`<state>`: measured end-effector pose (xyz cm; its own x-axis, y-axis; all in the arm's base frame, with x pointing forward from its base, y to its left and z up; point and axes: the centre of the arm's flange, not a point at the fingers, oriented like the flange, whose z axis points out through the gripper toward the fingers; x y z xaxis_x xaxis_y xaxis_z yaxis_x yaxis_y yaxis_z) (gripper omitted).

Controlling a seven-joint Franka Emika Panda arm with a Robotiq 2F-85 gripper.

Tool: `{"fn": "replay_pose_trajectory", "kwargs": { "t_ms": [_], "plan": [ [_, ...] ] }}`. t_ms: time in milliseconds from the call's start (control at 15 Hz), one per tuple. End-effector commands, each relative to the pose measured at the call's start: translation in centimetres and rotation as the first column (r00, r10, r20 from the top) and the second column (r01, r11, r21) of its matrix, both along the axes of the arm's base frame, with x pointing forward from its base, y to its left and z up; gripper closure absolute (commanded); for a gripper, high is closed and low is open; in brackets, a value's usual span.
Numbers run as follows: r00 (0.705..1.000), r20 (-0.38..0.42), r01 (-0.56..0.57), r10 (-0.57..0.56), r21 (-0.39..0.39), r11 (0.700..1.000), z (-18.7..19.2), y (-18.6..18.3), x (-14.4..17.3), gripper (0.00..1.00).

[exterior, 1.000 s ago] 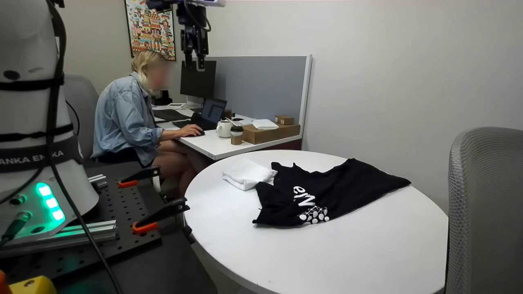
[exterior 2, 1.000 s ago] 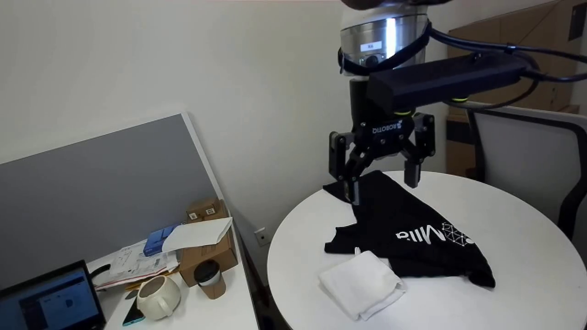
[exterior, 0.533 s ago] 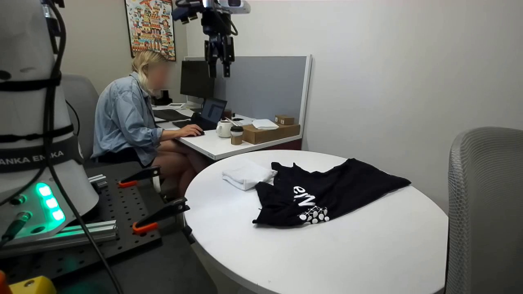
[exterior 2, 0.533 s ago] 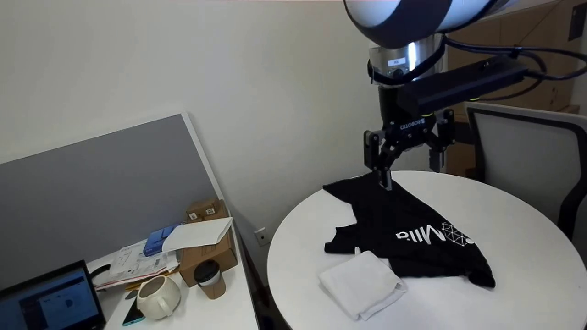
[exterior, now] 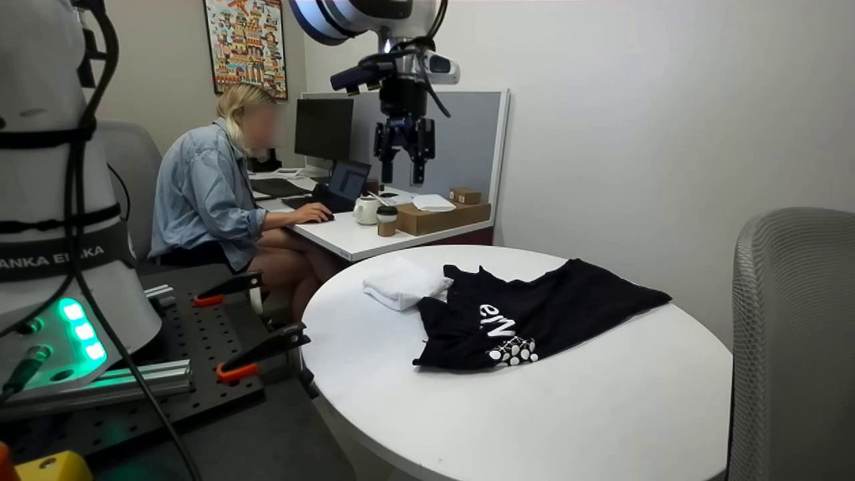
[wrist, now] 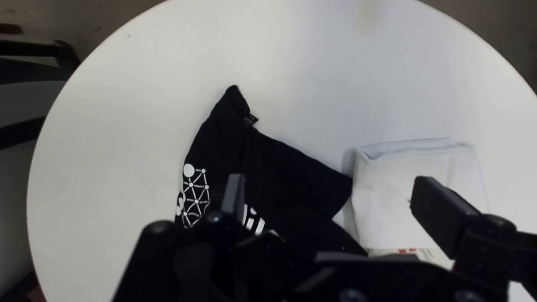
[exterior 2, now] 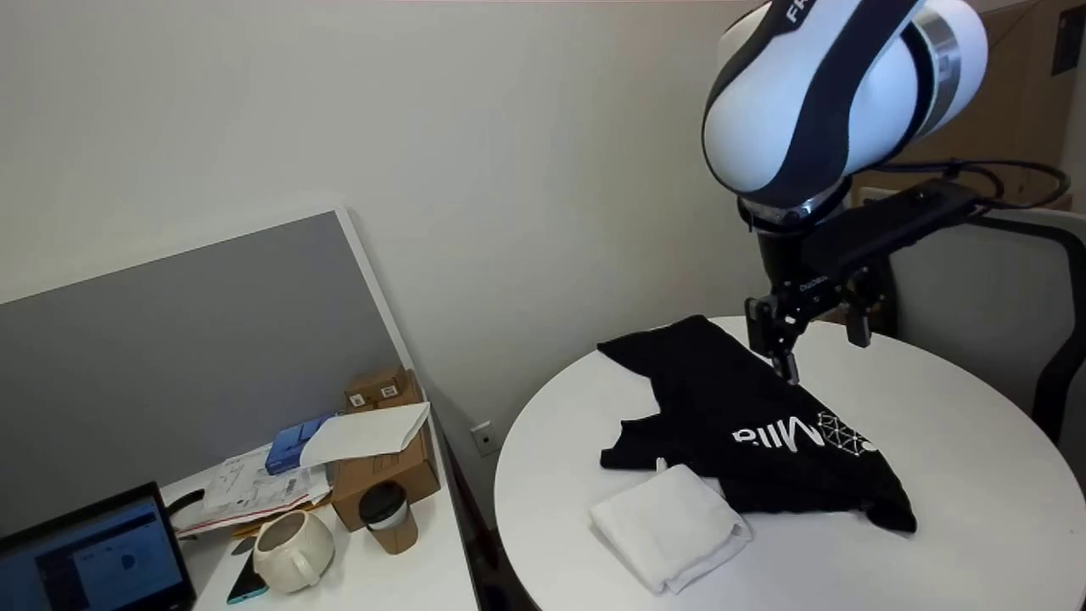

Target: Pick the shirt and put it on the back rest of the chair

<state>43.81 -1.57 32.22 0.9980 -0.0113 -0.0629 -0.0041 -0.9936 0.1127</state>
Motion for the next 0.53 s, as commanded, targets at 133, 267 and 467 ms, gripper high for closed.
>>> {"fn": "replay_pose_trajectory", "kwargs": {
  "t_ms": [133, 267, 467],
  "plan": [
    [0.976, -0.120, -0.181, 0.181, 0.010, 0.983, -4.7, -3.9, 1.0, 0.00],
    [0.963, -0.149, -0.229, 0.225, -0.013, 0.973, -6.3, -4.8, 1.0, 0.00],
    [0.950, -0.159, -0.278, 0.267, -0.055, 0.959, -8.6, -6.3, 1.3, 0.00]
  ]
}}
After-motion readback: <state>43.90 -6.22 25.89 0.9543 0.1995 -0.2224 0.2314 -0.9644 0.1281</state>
